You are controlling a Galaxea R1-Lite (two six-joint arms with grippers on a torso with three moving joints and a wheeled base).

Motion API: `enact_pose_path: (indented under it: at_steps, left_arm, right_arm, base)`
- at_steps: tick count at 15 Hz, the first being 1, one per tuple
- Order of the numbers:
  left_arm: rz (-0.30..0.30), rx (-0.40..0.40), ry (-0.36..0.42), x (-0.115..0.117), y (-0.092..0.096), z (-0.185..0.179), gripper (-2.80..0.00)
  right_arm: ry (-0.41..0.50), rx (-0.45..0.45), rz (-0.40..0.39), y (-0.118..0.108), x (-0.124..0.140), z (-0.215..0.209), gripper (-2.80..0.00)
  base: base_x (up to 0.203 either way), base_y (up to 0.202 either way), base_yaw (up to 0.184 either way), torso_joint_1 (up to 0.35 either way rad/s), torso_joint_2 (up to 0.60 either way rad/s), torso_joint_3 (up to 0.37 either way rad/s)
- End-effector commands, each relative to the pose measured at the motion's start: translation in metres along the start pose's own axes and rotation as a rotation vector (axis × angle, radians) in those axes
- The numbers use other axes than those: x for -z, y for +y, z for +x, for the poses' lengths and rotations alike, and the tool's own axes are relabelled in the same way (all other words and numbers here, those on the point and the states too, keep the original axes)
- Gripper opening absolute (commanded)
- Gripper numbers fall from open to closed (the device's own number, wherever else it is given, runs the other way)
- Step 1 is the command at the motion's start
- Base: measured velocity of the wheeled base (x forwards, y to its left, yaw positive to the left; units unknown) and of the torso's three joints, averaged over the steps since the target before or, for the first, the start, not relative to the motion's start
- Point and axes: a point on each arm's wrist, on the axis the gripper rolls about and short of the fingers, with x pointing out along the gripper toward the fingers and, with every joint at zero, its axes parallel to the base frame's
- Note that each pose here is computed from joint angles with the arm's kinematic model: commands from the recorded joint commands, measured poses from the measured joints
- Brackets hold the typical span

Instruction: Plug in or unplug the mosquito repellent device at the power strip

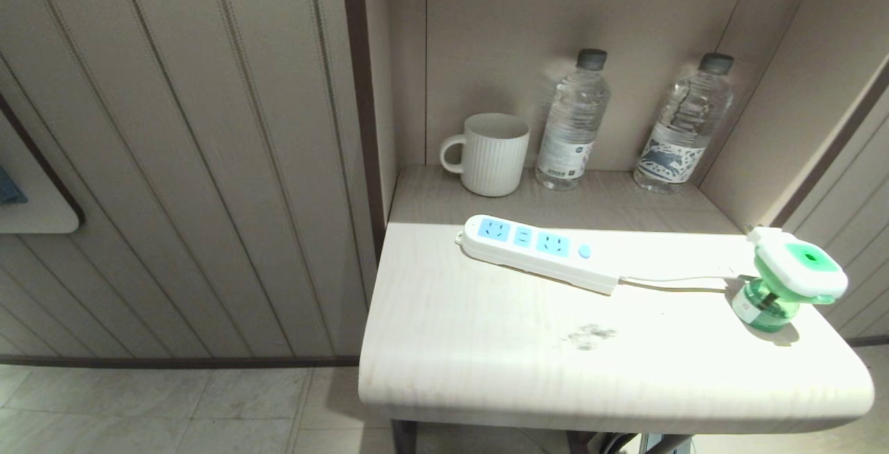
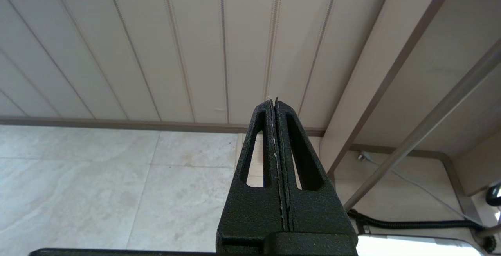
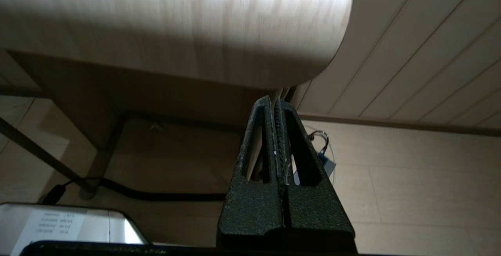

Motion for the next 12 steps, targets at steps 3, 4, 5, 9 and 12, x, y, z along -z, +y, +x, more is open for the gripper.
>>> enact_pose_path:
  at_steps: [3,4,5,9,12]
  left_arm:
    - [0.0,-0.001,0.003,0.0,0.0,0.0,-2.8]
    - [-0.001,0.0,0.003,0.0,0.0,0.0,-2.8]
    - [0.0,-0.001,0.003,0.0,0.0,0.0,-2.8]
    - [0.0,0.0,0.003,0.0,0.0,0.0,-2.8]
    - [-0.002,0.0,0.003,0.0,0.0,0.0,-2.8]
  right_arm:
    - [-0.112,-0.02,0.007,0.001,0.014,-0.017,-2.8]
    - [-0.089,-0.023,0.004,0.002,0.02,-0.019,-2.8]
    - [-0.058,-0.025,0.009,0.002,0.025,-0.019,-2.8]
    - [-0.071,-0.024,0.018,0.002,0.024,-0.019,-2.8]
    - [-0.074,-0.02,-0.001,0.002,0.024,-0.019,-2.8]
  base:
    - [0.0,0.0,0.0,0.0,0.0,0.0]
    - [0.0,0.0,0.0,0.0,0.0,0.0]
    - [0.0,0.0,0.0,0.0,0.0,0.0]
    - [0.0,0.0,0.0,0.0,0.0,0.0]
    - [0.0,0.0,0.0,0.0,0.0,0.0]
